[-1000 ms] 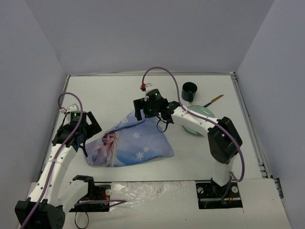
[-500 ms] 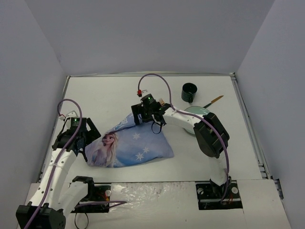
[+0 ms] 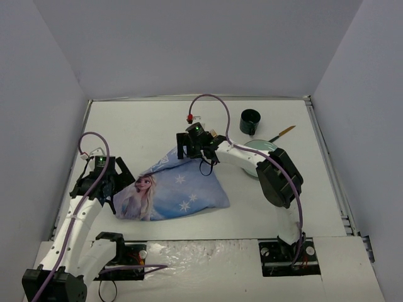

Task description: Set the dinner table for one person

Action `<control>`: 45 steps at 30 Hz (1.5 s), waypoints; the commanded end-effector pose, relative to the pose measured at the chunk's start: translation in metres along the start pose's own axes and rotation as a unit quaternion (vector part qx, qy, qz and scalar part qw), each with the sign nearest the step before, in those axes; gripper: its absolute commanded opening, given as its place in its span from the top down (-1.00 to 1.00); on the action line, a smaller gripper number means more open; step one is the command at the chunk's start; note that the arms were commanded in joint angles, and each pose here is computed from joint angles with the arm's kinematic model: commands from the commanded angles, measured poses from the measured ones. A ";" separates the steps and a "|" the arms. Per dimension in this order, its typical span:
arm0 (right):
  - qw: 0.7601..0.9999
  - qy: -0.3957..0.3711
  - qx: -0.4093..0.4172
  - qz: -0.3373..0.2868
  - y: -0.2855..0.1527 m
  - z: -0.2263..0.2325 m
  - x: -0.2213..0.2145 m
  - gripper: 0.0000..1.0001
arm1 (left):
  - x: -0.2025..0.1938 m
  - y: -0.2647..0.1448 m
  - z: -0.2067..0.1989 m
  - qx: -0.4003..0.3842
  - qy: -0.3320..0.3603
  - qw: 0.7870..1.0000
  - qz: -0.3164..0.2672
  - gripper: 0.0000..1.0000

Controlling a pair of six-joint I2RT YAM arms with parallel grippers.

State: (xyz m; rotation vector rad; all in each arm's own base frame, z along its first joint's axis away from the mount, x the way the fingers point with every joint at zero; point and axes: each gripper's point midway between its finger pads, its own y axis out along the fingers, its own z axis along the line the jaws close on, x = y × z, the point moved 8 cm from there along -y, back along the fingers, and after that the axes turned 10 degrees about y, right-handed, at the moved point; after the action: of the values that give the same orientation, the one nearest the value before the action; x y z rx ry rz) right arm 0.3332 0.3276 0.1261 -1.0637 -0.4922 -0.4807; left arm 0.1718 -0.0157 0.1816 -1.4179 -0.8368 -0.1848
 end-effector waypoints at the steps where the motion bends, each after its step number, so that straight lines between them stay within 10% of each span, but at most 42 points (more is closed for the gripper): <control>1: 0.999 0.034 0.011 -0.017 0.001 0.014 0.002 -0.60 | 0.008 0.000 -0.003 -0.010 -0.012 1.000 -0.018 -0.94; 34: 0.997 -0.012 0.071 -0.024 0.017 0.034 0.011 -0.04 | 0.000 0.001 -0.002 -0.021 -0.003 1.000 -0.012 -0.94; 45: 0.996 -0.022 0.077 -0.040 0.010 0.040 0.021 0.60 | -0.002 0.002 -0.001 -0.020 -0.002 1.000 -0.010 -0.94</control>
State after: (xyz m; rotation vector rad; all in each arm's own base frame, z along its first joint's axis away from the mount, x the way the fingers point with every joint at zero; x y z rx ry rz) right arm 0.3398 0.3533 0.1120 -0.9986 -0.5272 -0.4249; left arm 0.1675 -0.0184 0.1730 -1.4494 -0.8237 -0.1862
